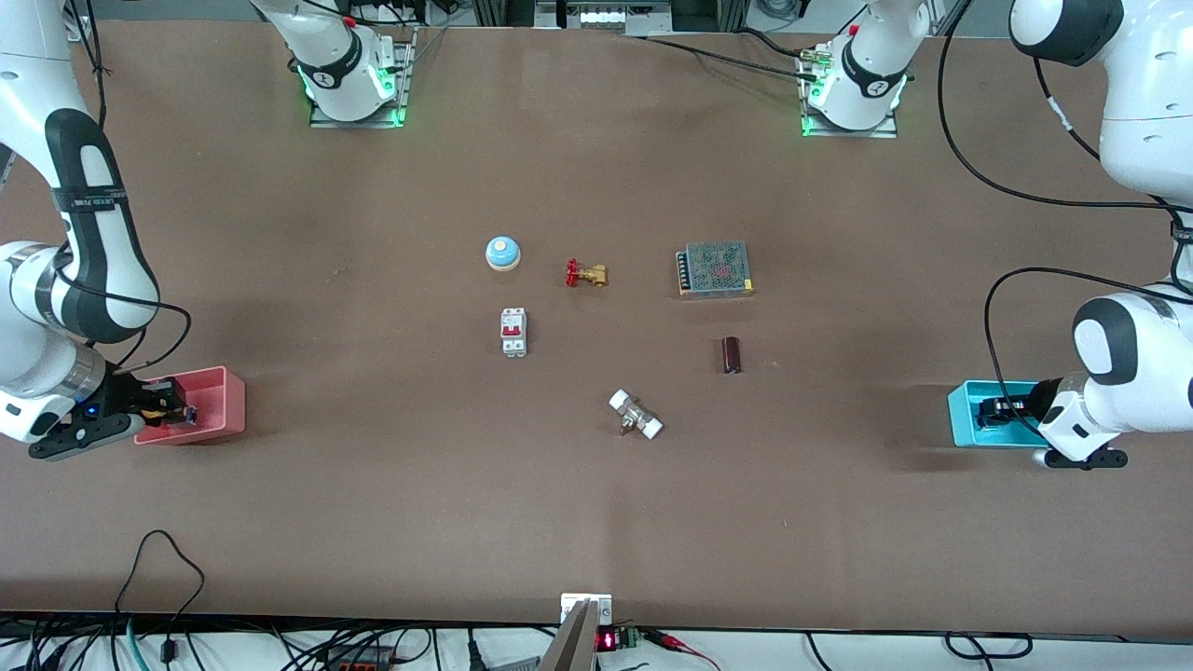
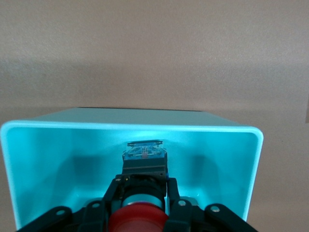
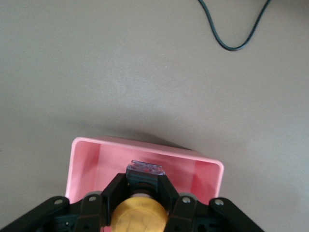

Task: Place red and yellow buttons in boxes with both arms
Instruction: 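Lower the red button into the cyan box and open the left gripper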

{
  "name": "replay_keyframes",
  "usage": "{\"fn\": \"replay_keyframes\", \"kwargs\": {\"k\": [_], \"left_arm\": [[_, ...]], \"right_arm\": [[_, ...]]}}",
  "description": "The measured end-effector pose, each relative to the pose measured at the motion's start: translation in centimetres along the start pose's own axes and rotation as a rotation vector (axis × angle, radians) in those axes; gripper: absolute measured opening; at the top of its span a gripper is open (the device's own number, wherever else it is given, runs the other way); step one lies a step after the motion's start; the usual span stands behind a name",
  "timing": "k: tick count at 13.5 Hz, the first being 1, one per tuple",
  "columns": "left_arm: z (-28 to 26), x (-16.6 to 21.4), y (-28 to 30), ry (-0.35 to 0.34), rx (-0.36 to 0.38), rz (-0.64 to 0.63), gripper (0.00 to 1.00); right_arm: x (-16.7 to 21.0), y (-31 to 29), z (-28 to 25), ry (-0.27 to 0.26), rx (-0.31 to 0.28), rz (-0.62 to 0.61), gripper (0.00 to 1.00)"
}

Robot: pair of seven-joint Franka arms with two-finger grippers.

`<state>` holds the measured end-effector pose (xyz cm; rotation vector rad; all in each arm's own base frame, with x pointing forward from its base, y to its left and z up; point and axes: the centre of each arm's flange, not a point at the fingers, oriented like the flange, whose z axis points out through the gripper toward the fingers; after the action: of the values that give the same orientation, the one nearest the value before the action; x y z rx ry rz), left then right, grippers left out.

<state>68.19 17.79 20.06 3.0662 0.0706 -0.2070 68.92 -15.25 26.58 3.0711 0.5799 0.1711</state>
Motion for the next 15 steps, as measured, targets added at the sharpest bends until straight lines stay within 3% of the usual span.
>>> {"fn": "replay_keyframes", "kwargs": {"k": [5,6,10,15], "left_arm": [[-1.8,0.8,1.0,0.047,0.012,0.016,0.94],[-3.4,1.1,1.4,0.071,0.018,0.022,1.0],[-14.0,0.4,6.5,0.169,0.051,0.087,1.0],[-24.5,-4.1,13.5,0.171,0.062,0.056,1.0]], "right_arm": [[0.3,-1.0,1.8,-0.01,0.021,-0.009,0.37],[0.2,-1.0,2.1,-0.009,0.021,-0.009,0.37],[0.2,-0.9,2.4,-0.007,0.019,-0.008,0.37],[0.0,-0.6,2.5,-0.01,0.018,-0.005,0.37]]}}
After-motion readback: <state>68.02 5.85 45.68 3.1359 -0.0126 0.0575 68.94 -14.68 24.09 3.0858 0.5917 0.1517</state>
